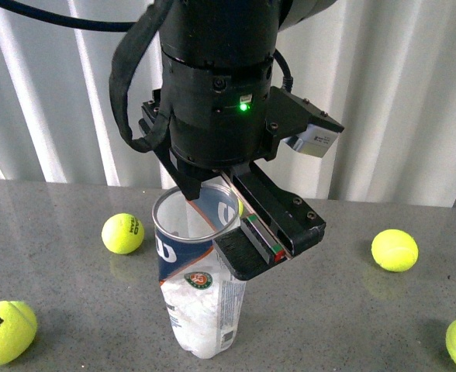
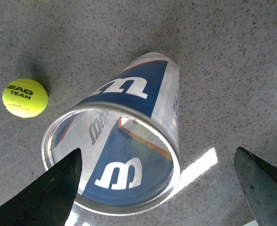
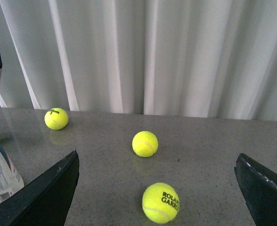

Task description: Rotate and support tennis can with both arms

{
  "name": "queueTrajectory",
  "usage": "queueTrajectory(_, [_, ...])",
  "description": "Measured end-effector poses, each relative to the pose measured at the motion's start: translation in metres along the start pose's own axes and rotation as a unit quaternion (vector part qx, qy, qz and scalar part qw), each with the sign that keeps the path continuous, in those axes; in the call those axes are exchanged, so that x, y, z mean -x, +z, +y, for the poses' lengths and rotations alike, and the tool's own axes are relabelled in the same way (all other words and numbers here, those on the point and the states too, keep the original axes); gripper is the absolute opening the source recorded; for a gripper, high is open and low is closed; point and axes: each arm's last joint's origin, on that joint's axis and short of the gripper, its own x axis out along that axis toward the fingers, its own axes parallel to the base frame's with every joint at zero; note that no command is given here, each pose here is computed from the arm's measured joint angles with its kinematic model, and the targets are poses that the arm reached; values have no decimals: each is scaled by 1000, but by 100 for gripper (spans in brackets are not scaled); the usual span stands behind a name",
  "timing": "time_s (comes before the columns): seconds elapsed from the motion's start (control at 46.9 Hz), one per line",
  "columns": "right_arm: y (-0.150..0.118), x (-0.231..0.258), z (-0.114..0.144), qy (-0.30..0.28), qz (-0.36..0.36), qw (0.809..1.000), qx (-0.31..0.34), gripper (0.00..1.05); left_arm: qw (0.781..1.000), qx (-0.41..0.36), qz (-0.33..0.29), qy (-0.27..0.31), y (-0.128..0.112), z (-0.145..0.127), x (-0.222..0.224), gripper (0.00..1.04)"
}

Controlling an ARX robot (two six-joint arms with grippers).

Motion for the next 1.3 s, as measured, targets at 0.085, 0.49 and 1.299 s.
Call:
queueTrajectory(0.085, [0, 0, 0, 0, 0, 1000, 0, 98, 1000, 19, -18, -11, -3, 1, 8, 98])
queueTrajectory(0.49, [0, 0, 0, 0, 0, 1000, 0, 98, 940, 290, -183, 5, -39, 36, 36, 98])
queueTrajectory(1.299, [0, 0, 0, 0, 0, 1000, 0, 98, 731, 400, -487, 263, -220, -9, 0, 4])
